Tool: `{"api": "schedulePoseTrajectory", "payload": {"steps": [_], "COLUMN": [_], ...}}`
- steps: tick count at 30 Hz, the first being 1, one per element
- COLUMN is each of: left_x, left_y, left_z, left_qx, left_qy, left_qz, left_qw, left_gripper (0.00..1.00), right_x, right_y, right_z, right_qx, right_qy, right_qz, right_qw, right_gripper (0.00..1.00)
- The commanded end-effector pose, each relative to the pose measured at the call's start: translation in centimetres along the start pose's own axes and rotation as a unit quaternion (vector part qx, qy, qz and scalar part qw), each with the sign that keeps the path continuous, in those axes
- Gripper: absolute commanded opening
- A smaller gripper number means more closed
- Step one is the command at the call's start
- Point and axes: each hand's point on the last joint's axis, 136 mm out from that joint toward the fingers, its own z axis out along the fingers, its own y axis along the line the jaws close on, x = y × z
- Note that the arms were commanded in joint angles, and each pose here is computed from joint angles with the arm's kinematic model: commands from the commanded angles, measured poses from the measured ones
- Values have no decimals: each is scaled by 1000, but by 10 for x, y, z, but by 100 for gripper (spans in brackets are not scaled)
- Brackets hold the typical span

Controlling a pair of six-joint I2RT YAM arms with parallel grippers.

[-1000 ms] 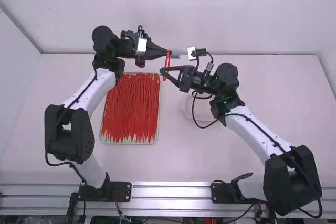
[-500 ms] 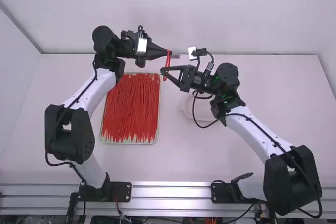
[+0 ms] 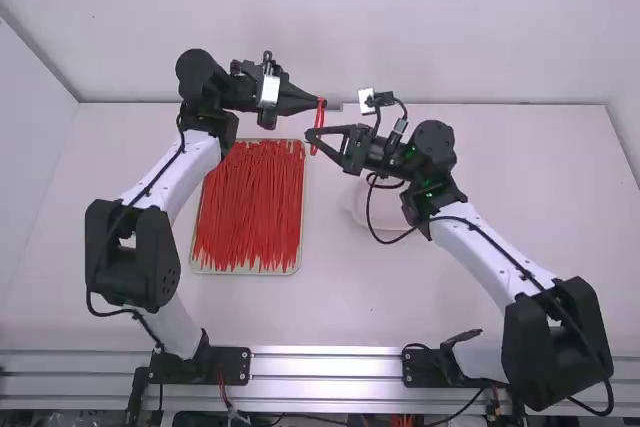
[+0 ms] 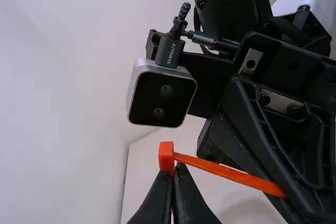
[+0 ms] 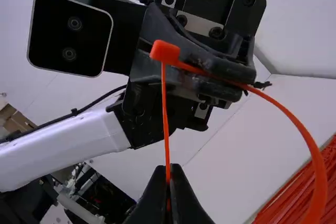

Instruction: Fasten the cable tie

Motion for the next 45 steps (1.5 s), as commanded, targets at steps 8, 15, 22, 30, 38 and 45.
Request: {"api": "schedulePoseTrajectory", "payload": {"steps": [8, 15, 22, 30, 38, 45], "left_x": [-1, -1, -1, -1, 4, 7], "left_y": [-8, -8, -8, -8, -10, -22], "left_z": [3, 3, 3, 3, 3, 8], "left_qx": [18, 18, 18, 18, 18, 23], "left_qy": [-4, -4, -4, -4, -5, -10], "left_qz": [5, 15, 18, 32, 70, 110], "left_qw": [1000, 1000, 1000, 999, 997, 994], "left_gripper": [2, 2, 1, 1, 1, 1], "right_x": [-19, -22, -19, -26, -30, -43], "right_y": [12, 15, 17, 11, 16, 13], "right_z": [-1, -1, -1, -8, -7, -10], "right_qx": [-13, -18, -23, -15, -21, -9], "right_qy": [-20, -24, -17, -24, -30, -54], "right_qz": [25, 19, 20, 38, 41, 32], "right_qw": [999, 999, 999, 999, 998, 998], "right_gripper": [0, 0, 0, 0, 0, 0]}}
